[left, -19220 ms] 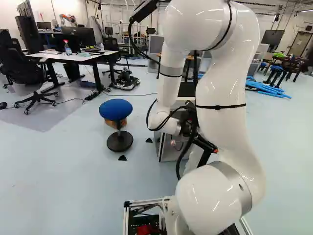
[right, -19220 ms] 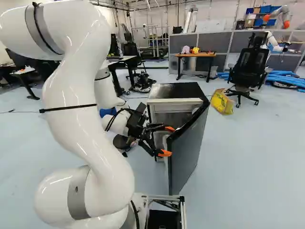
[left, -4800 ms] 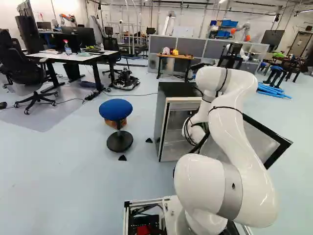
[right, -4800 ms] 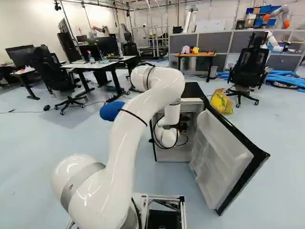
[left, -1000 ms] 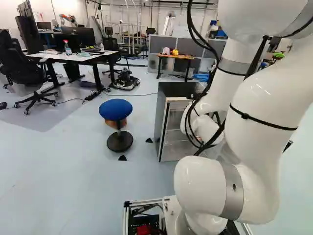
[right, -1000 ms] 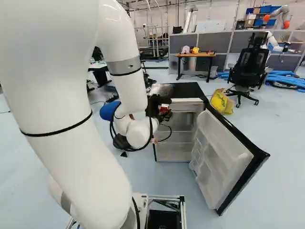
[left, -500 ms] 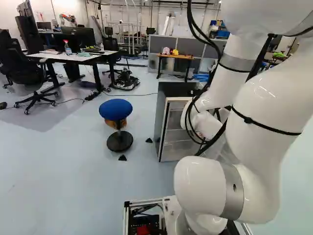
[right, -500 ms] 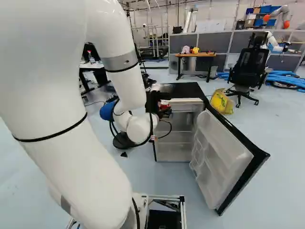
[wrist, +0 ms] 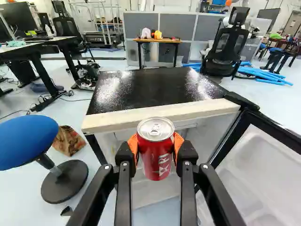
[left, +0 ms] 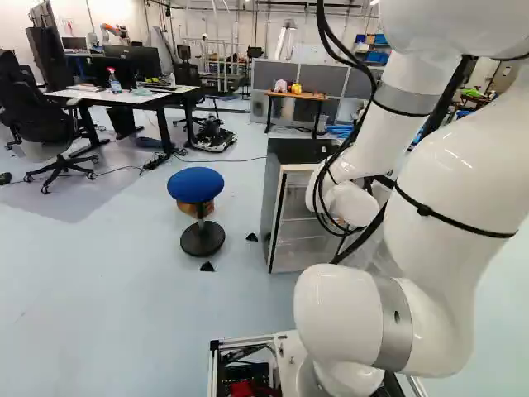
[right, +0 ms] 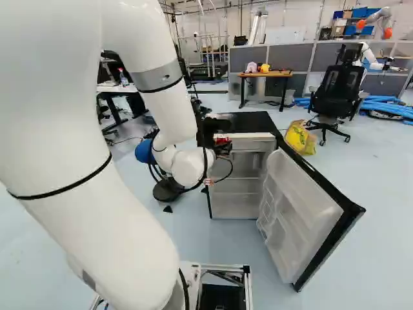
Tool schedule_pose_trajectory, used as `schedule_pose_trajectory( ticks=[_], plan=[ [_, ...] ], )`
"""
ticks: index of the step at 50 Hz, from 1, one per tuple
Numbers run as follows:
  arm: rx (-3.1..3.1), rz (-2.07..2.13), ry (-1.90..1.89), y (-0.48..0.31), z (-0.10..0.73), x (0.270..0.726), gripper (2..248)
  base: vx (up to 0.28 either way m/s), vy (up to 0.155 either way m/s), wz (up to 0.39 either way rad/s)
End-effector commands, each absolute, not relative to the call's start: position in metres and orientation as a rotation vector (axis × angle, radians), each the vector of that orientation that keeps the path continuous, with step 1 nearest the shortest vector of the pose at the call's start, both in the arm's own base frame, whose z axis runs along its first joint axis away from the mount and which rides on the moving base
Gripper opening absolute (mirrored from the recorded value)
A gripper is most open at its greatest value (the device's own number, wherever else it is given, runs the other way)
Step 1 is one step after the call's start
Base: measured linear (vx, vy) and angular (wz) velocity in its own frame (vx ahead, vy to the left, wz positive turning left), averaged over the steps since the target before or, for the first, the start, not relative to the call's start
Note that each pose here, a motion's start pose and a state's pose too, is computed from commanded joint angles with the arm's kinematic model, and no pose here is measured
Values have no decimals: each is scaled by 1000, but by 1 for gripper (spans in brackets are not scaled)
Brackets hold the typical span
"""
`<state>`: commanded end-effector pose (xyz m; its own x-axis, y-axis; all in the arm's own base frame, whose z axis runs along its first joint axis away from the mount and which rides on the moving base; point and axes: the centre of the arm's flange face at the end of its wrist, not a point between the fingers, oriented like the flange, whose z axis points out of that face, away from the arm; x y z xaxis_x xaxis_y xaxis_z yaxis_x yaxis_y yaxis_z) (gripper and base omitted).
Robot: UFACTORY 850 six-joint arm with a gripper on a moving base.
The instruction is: Grab a drink from the fridge
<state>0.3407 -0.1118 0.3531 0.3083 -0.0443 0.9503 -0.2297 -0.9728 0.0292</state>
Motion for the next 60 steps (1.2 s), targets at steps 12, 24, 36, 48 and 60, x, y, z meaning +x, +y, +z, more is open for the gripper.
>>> schedule_pose_trajectory(
  ticks=[12, 24, 36, 48, 60],
  plan=[
    [2415, 1732, -248, -112, 361, 346, 95, 0, 0, 0],
    [2422, 1722, -244, -112, 370, 350, 95, 0, 0, 0],
    [2426, 1710, -251, -113, 378, 355, 95, 0, 0, 0],
    [2430, 1698, -264, -114, 387, 360, 95, 0, 0, 0],
    [2433, 1686, -282, -115, 395, 364, 95, 0, 0, 0]
  ],
)
